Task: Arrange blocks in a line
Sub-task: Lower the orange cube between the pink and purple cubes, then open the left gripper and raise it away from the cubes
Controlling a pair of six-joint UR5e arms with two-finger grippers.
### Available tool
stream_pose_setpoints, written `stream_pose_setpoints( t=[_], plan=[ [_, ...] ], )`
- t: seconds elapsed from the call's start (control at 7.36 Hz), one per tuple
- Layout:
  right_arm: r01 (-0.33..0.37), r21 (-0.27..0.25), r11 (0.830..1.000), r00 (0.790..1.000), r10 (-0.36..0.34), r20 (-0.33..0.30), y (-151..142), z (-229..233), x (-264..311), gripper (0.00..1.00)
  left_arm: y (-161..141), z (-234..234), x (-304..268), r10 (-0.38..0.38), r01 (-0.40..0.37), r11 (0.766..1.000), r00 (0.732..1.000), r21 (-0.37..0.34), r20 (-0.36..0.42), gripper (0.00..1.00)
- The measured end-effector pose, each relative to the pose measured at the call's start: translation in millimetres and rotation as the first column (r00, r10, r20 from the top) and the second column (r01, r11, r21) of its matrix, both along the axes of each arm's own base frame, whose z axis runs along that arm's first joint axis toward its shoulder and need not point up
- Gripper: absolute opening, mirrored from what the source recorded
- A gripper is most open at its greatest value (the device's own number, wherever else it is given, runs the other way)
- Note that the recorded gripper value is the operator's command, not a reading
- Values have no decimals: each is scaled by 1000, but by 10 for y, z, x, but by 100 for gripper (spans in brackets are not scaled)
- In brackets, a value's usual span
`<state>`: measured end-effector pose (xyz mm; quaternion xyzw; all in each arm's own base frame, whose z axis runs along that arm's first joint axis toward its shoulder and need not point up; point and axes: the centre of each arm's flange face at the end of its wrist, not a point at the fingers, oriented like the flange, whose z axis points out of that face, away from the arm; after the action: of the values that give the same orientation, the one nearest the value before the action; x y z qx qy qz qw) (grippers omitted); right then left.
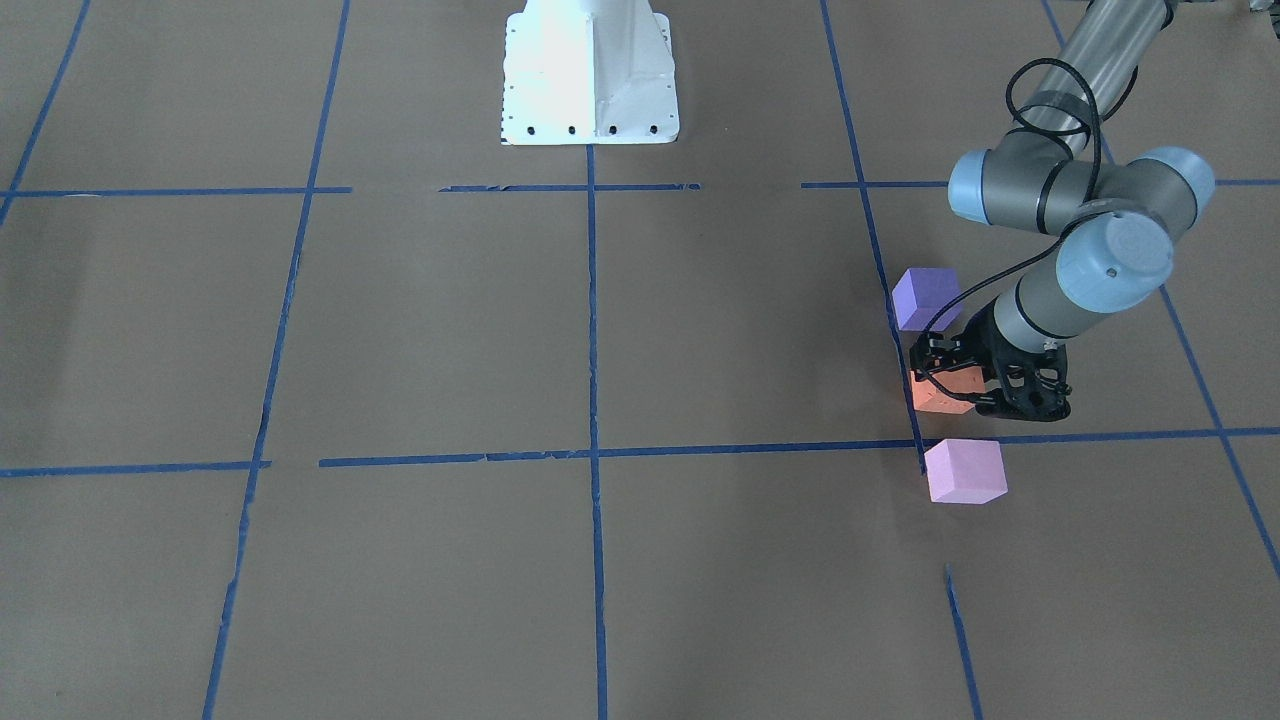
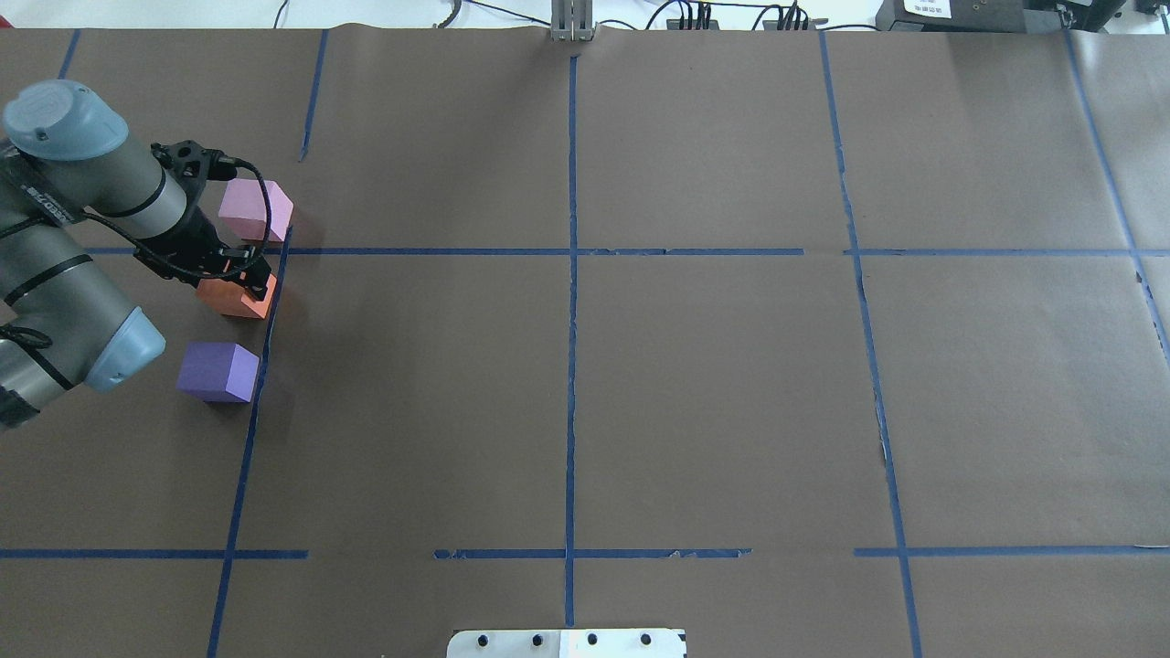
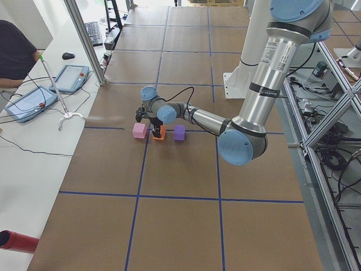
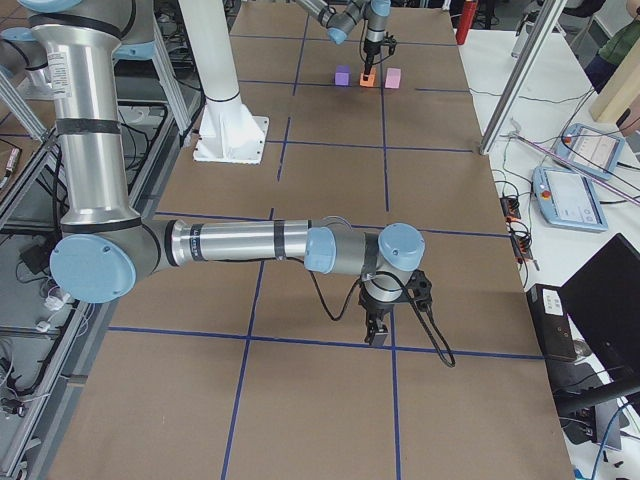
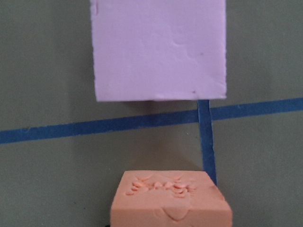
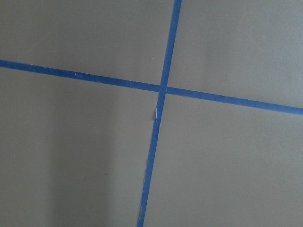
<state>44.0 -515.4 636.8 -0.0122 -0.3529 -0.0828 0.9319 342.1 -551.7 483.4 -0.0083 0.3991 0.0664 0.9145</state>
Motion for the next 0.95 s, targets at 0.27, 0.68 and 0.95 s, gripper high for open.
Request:
stream_pose_setpoints(
  t=[0.27,0.68,0.95],
  plan=[
    [0,0,1000,1000,0,0,0,0,0,100,5,-3,2,1,-1,1000,1000,0,-1,100],
    [0,0,1000,1000,0,0,0,0,0,100,46,-145,-93,-2,3,1000,1000,19,-26,100],
    [0,0,1000,1000,0,0,0,0,0,100,26,-471,-412,-31,33,999,997,28,-71,100]
  ],
)
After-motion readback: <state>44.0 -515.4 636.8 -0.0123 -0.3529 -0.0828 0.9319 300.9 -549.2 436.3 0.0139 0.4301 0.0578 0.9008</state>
